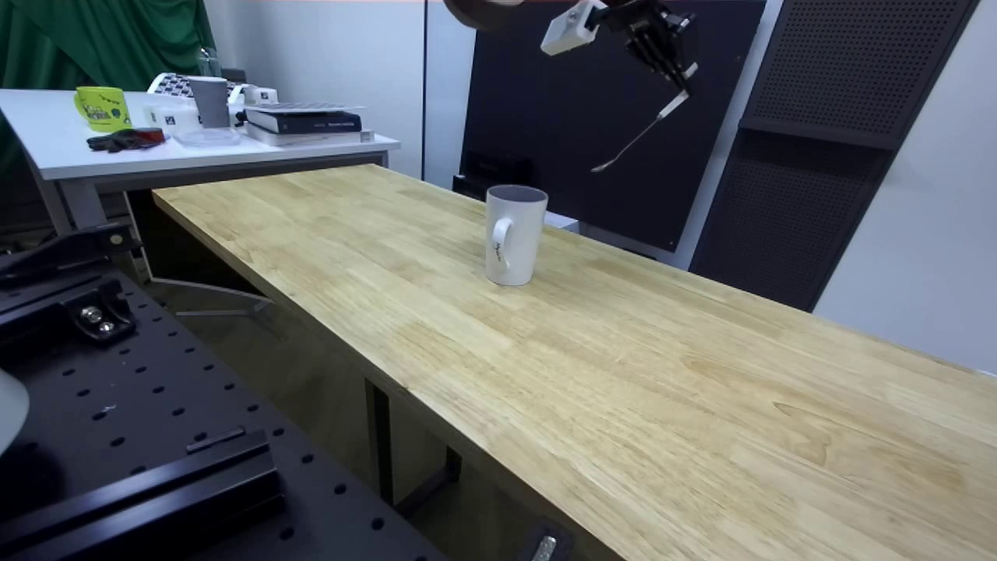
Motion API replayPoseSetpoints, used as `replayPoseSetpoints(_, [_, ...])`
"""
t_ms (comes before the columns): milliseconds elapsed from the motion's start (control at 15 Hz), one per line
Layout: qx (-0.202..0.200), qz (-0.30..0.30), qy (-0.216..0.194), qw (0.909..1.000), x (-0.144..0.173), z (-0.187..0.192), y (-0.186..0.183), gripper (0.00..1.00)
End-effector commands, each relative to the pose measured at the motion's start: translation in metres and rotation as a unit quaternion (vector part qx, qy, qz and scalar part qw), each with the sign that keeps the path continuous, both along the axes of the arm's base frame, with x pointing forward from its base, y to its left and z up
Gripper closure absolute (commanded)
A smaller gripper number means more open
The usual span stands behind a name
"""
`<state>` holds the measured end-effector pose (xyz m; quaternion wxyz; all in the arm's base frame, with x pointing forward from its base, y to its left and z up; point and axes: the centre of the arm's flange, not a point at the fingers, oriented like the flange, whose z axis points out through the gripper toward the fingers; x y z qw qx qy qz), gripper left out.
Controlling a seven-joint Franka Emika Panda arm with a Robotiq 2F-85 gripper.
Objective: Put the spoon inside the mug
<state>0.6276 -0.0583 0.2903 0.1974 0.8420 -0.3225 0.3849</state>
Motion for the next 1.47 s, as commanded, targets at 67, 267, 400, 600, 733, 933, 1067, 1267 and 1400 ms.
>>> replayPoseSetpoints(67, [-0.033, 0.020, -0.020, 0.9991, -0.020, -0.013, 0.034, 0.96])
replayPoseSetpoints(267, [-0.049, 0.032, -0.023, 0.9980, -0.028, -0.023, 0.051, 0.96])
replayPoseSetpoints(400, [-0.062, 0.038, -0.027, 0.9970, -0.034, -0.027, 0.060, 0.96])
replayPoseSetpoints(600, [-0.074, 0.047, -0.032, 0.9956, -0.042, -0.028, 0.070, 0.96])
replayPoseSetpoints(733, [-0.080, 0.053, -0.034, 0.9948, -0.047, -0.029, 0.075, 0.96])
replayPoseSetpoints(933, [-0.088, 0.059, -0.033, 0.9938, -0.055, -0.028, 0.081, 0.96])
replayPoseSetpoints(1067, [-0.091, 0.063, -0.034, 0.9933, -0.060, -0.026, 0.084, 0.96])
replayPoseSetpoints(1267, [-0.096, 0.066, -0.037, 0.9925, -0.067, -0.024, 0.087, 0.96])
replayPoseSetpoints(1400, [-0.098, 0.067, -0.039, 0.9921, -0.073, -0.022, 0.088, 0.96])
